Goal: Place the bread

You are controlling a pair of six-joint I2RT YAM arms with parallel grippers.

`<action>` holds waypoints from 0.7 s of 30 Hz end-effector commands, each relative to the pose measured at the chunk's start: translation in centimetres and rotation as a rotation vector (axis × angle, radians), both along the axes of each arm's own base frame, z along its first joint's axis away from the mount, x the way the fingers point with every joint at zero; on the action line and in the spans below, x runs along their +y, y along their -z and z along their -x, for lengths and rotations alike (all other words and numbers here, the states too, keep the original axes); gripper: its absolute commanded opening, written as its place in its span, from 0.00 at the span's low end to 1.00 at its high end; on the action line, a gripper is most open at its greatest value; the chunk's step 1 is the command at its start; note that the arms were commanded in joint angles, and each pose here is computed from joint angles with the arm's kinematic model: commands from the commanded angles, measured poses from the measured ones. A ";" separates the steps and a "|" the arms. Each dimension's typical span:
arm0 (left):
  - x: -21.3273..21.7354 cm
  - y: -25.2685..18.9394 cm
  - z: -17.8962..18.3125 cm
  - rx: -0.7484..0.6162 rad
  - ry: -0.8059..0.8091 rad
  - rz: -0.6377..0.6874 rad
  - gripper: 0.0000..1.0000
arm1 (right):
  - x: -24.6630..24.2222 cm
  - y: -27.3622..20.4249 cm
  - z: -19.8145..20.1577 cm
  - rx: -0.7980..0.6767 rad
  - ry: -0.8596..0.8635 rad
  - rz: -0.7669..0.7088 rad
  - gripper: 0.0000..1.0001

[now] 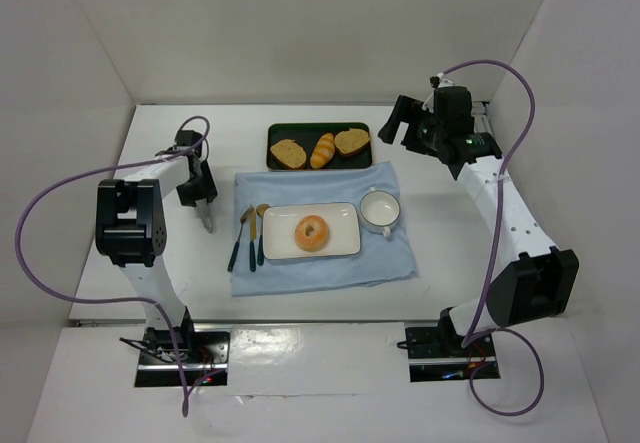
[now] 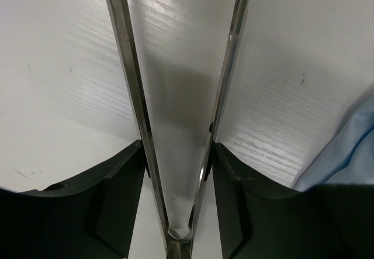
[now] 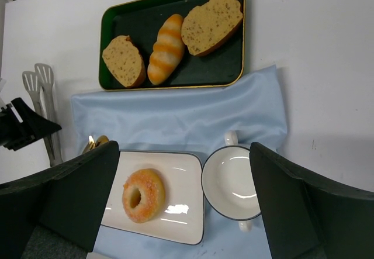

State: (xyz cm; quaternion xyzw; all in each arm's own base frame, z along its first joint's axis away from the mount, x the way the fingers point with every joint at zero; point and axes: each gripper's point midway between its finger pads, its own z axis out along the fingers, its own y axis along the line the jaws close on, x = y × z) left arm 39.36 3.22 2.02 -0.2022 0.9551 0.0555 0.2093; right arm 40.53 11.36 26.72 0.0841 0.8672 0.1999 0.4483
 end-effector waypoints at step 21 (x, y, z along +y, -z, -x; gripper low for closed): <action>-1.1 -13.2 -0.2 -0.303 0.014 0.044 0.92 | 0.7 0.0 -1.2 0.011 -0.024 -0.028 0.99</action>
